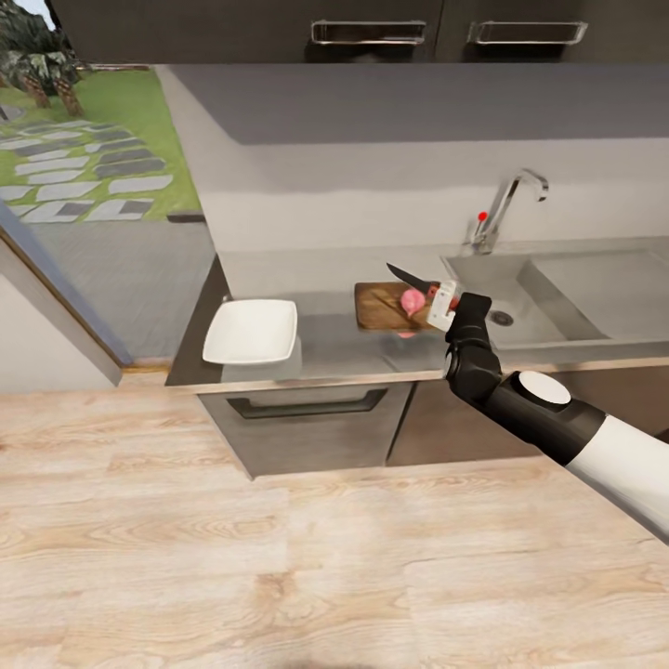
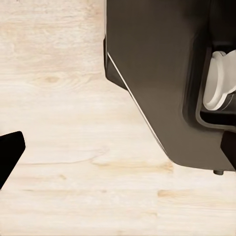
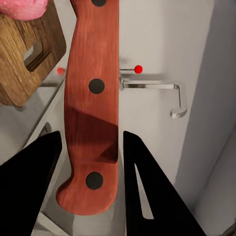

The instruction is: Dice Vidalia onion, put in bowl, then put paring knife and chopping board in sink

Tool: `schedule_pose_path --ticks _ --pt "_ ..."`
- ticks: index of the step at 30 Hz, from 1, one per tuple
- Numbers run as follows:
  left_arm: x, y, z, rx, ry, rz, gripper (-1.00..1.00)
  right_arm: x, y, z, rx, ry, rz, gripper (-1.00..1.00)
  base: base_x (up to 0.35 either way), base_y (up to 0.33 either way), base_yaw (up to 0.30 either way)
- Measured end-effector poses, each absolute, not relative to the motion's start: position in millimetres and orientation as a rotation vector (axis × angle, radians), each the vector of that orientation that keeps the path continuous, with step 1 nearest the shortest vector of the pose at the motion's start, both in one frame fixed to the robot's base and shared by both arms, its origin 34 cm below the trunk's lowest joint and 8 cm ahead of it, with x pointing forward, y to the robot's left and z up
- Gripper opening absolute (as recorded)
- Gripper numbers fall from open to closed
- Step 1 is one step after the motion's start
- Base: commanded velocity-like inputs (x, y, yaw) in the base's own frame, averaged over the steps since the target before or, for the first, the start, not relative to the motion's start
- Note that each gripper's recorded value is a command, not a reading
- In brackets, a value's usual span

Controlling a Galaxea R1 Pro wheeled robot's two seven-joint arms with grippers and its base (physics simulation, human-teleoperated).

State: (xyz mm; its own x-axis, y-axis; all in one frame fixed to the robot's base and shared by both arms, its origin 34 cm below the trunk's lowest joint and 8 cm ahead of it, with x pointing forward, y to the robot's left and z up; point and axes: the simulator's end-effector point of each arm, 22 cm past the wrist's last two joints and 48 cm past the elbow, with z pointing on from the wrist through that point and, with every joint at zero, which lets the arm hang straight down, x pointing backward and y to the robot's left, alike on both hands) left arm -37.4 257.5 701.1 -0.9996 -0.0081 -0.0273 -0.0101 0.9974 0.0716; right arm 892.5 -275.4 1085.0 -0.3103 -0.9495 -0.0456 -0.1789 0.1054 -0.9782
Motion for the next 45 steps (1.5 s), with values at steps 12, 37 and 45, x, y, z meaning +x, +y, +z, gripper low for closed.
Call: schedule_pose_path --ticks 12,37,45 --pt "-43 258 703 -0.011 3.131 0.114 1.00 895 -282 1069 -1.146 1.644 -1.284 -1.00 0.041 0.014 0.000" --pt "-48 258 706 -0.010 3.150 0.115 1.00 896 -286 1052 -1.162 1.663 -1.287 -1.00 0.009 -0.010 0.000" --pt "-48 258 706 -0.011 3.150 0.114 1.00 896 -287 1052 -1.161 1.664 -1.288 -1.00 0.003 -0.052 0.000"
